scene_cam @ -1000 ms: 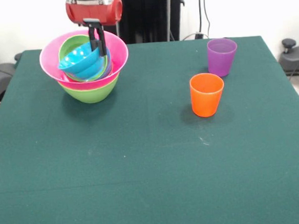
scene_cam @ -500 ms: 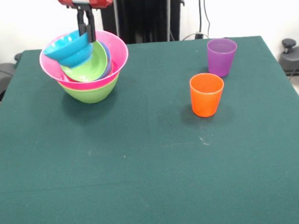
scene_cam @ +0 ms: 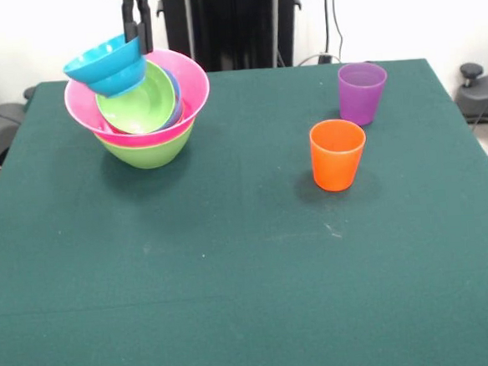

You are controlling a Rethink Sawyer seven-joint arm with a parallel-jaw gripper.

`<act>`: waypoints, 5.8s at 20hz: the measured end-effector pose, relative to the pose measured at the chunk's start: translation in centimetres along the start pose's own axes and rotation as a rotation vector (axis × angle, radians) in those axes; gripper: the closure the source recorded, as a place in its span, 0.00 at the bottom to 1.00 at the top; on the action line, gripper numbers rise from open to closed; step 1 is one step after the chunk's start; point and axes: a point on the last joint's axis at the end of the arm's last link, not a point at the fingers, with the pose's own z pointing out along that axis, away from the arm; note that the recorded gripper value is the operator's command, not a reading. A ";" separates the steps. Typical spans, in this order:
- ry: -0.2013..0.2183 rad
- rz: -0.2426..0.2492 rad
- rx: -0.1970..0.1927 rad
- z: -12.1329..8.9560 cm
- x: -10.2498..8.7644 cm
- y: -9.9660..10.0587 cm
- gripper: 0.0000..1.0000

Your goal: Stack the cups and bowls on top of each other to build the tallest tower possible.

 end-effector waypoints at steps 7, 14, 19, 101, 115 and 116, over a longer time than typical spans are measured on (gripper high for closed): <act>0.026 -0.008 0.005 -0.4 2.0 0.1 1.00; 0.065 -0.009 0.006 -0.4 4.3 -0.1 0.00; 0.068 -0.008 0.006 -0.3 4.6 -0.2 0.00; 0.088 -0.176 -0.034 8.0 -3.1 23.0 0.00; 0.120 -0.166 0.026 11.3 -2.2 20.9 0.00; 0.116 -0.167 0.029 11.1 -2.3 20.8 0.00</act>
